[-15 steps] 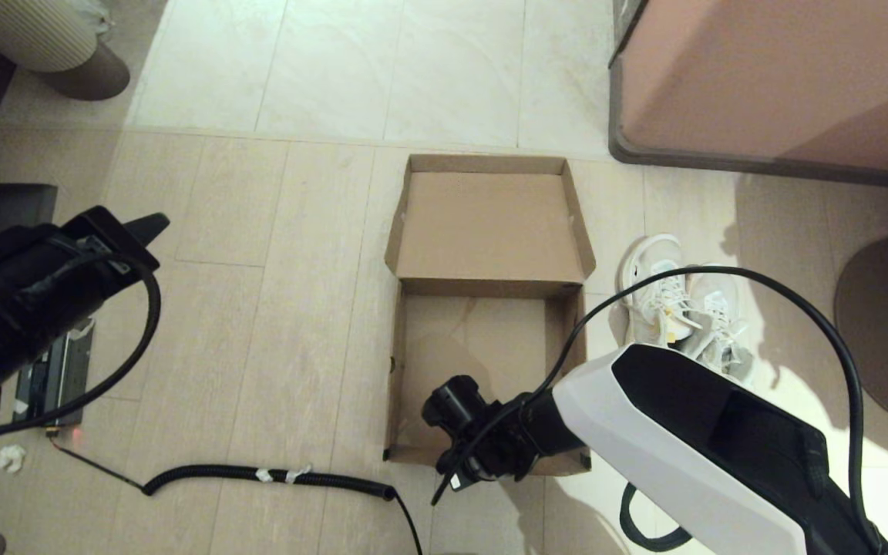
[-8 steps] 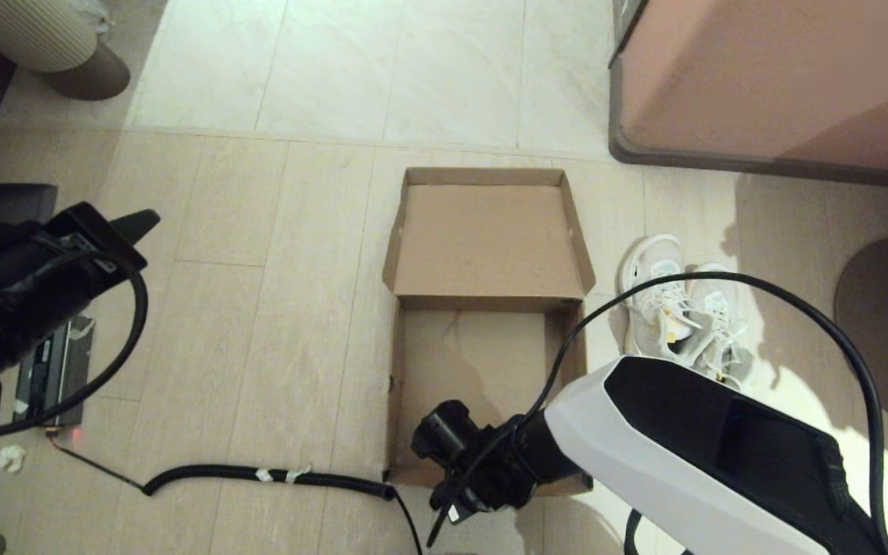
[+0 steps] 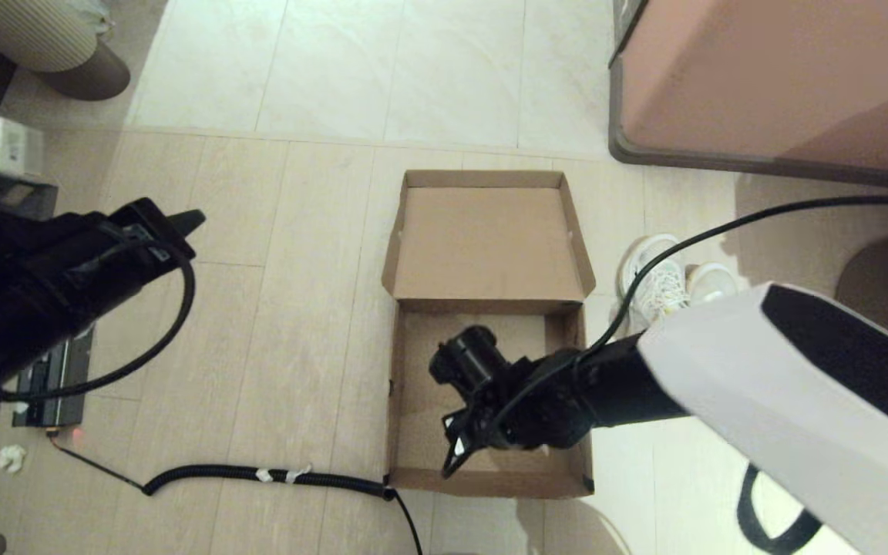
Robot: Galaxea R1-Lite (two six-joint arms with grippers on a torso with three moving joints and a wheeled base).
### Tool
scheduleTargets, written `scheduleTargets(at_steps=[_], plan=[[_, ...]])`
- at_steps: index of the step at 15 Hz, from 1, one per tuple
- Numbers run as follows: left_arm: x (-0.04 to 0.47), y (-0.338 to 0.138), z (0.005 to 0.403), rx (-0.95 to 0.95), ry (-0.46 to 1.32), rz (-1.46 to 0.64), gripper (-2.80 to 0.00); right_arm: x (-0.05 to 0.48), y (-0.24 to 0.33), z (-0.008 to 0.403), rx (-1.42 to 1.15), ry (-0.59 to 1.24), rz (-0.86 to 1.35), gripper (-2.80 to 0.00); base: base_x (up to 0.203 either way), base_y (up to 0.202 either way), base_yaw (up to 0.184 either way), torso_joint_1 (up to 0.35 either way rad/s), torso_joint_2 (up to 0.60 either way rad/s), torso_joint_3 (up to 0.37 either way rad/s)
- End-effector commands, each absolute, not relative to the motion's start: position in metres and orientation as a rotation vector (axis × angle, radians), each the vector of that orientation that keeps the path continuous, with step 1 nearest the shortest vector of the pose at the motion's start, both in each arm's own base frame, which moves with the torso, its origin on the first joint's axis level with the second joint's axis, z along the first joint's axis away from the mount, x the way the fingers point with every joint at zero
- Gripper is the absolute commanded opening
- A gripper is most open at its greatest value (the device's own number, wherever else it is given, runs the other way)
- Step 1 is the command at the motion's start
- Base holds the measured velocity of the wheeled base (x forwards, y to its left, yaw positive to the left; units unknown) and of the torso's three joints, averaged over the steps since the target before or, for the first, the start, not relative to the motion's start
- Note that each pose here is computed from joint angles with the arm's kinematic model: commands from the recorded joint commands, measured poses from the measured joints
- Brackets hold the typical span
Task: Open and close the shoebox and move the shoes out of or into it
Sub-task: Put the shoes into the shoe box
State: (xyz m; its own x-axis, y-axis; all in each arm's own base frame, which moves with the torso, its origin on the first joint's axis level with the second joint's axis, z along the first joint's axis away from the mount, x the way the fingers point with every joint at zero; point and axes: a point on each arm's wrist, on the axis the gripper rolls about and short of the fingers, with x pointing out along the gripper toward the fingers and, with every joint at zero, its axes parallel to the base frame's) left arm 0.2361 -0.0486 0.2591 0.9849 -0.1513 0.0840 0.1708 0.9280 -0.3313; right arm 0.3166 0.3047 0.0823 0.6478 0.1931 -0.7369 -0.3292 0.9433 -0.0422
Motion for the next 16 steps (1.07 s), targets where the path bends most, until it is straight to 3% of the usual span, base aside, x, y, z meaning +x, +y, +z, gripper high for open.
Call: scheduleTargets(at_steps=[1, 4, 7, 11, 16], plan=[[0.281, -0.061, 0.227, -0.333, 0.065, -0.182, -2.80, 0.330, 0.264, 0.151, -0.053, 0.685, 0.248, -2.80, 0.000, 0.000, 0.000, 0.000, 0.00, 0.000], [0.358, -0.083, 0.192, -0.332, 0.115, -0.237, -2.80, 0.366, 0.183, 0.209, 0.109, 0.565, 0.164, -2.80, 0.000, 0.000, 0.000, 0.000, 0.00, 0.000], [0.427, -0.101, 0.174, -0.343, 0.049, -0.309, -2.80, 0.405, 0.106, 0.226, 0.234, 0.501, 0.122, -2.80, 0.000, 0.000, 0.000, 0.000, 0.00, 0.000], [0.479, -0.117, 0.174, -0.406, -0.104, -0.469, -2.80, 0.462, 0.031, 0.201, 0.327, 0.326, 0.133, -2.80, 0.000, 0.000, 0.000, 0.000, 0.00, 0.000], [0.520, -0.132, 0.141, -0.423, -0.078, -0.525, -2.80, 0.533, 0.017, 0.127, 0.494, 0.170, 0.171, -2.80, 0.000, 0.000, 0.000, 0.000, 0.00, 0.000]])
